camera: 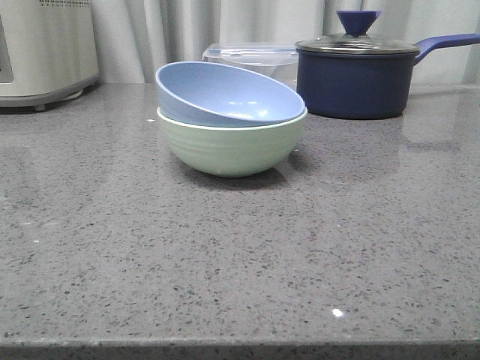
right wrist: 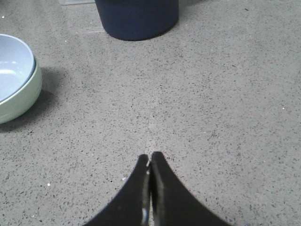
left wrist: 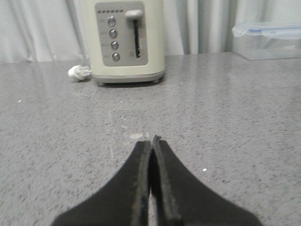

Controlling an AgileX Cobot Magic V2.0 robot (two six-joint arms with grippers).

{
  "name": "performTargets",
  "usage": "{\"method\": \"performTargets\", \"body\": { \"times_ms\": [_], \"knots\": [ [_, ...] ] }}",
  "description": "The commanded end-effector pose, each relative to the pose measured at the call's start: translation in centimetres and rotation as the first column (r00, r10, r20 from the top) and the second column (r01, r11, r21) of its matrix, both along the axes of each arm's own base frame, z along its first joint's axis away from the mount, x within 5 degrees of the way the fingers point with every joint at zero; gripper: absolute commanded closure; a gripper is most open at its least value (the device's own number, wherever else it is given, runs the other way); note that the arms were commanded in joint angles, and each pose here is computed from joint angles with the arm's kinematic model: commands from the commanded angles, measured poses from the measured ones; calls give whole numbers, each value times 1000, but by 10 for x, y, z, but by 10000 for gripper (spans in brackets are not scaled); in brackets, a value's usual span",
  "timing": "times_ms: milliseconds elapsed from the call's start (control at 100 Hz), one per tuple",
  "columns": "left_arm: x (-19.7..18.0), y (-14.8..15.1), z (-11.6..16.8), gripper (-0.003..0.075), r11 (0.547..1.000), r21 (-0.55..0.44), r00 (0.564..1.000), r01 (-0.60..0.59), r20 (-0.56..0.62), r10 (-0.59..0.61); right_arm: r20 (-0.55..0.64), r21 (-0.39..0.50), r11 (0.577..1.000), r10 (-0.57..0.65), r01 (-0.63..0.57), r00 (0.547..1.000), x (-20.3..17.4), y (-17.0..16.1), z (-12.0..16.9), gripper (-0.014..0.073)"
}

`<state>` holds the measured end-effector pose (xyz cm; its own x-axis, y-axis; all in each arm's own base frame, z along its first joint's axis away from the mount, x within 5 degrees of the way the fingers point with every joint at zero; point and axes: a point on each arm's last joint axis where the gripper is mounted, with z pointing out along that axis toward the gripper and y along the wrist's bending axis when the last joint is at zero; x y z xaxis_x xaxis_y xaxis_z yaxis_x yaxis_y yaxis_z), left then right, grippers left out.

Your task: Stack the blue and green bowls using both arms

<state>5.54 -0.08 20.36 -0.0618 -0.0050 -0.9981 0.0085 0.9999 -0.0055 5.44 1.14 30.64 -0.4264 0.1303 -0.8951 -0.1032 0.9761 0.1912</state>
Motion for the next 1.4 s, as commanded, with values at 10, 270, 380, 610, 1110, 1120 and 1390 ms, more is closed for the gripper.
{"method": "performTargets", "body": {
  "times_ms": [10,270,380,610,1110,1120,1390],
  "knots": [
    [-2,2,7,741,999,-17,989,-28,143,30,86,-3,1000,-9,9,996,2,-1,13,676],
    [0,3,-3,741,999,-17,989,-39,145,41,85,-3,1000,-9,9,996,2,-1,13,676],
    [0,3,-2,741,999,-17,988,-39,152,41,85,-3,1000,-9,9,996,2,-1,13,676],
    [0,3,-2,741,999,-17,988,-39,152,41,85,-3,1000,-9,9,996,2,-1,13,676],
    [0,3,-2,741,999,-17,988,-39,152,41,85,-3,1000,-9,9,996,2,-1,13,676],
    [0,3,-2,741,999,-17,988,-39,152,41,85,-3,1000,-9,9,996,2,-1,13,676],
    [0,3,-2,741,999,-17,988,-39,152,41,85,-3,1000,-9,9,996,2,-1,13,676]
  ]
}}
